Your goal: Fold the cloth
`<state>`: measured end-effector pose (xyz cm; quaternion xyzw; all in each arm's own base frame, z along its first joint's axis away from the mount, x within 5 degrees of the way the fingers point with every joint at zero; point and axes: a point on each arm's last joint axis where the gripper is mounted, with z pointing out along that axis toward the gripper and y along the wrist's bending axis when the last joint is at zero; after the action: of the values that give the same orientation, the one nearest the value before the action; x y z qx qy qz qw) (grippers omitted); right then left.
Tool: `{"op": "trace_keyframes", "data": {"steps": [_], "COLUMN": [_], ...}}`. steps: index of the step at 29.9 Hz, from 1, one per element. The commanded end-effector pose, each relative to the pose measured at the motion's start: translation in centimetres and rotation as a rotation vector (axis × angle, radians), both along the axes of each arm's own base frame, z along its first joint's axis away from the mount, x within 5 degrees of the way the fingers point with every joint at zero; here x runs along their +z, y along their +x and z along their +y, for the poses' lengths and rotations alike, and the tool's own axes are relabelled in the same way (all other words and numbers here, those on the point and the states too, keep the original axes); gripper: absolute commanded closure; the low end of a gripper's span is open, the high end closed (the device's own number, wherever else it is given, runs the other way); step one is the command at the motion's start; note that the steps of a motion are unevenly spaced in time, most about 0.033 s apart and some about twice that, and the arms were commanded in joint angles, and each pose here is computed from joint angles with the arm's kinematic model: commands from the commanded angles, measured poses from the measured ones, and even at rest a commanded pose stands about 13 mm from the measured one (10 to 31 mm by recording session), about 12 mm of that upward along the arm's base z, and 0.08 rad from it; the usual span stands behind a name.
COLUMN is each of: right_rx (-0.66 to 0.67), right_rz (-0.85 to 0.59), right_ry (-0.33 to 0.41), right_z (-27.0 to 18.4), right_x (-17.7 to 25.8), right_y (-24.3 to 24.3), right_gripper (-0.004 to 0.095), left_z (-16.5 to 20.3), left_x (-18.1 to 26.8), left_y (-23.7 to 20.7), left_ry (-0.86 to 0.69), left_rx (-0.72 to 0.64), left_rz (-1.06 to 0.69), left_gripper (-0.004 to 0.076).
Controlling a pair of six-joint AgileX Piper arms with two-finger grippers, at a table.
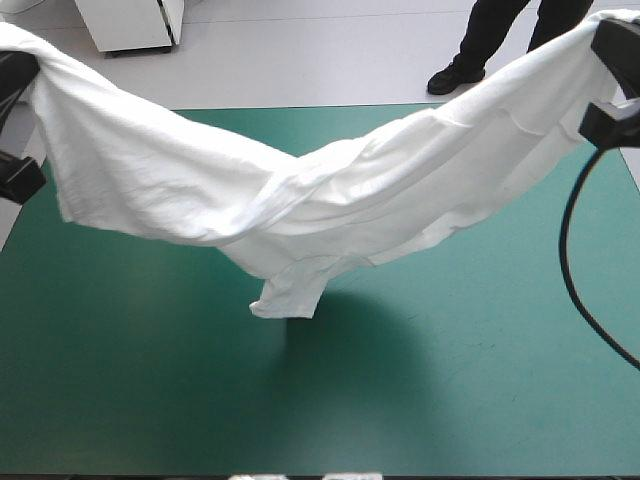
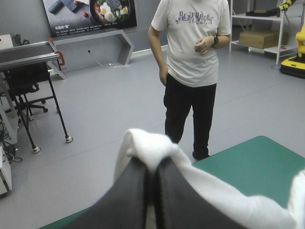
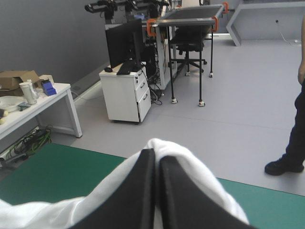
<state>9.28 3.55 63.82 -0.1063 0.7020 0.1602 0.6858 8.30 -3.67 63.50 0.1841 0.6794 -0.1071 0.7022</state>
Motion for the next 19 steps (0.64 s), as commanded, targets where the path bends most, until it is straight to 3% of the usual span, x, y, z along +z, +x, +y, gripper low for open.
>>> {"op": "trace_keyframes", "data": {"steps": [1, 10, 19], "right_rx": [0.009, 0.072, 0.040], "right_rz": [-0.153, -0.141, 0.133], "right_ry": [0.043, 0.064, 0.002], "right_z": [-0.5, -0.2, 1.0], "right_x": [1.6, 1.3, -3.7], "right_y": [-2.8, -4.1, 3.0], "right_gripper": [0.0925, 0.0925, 0.0925], "left_z": [0.4, 0.7, -1.4], "left_x": [1.2, 0.2, -4.6], "left_y": [-2.2, -3.1, 5.7], "left_ry": [-0.056, -0.039, 0.021], "left_rx": [-0.016, -0.003, 0.005], "left_rz": [-0.108, -0.041, 0.248], "left_gripper": [0.0734, 0.0734, 0.0734]}}
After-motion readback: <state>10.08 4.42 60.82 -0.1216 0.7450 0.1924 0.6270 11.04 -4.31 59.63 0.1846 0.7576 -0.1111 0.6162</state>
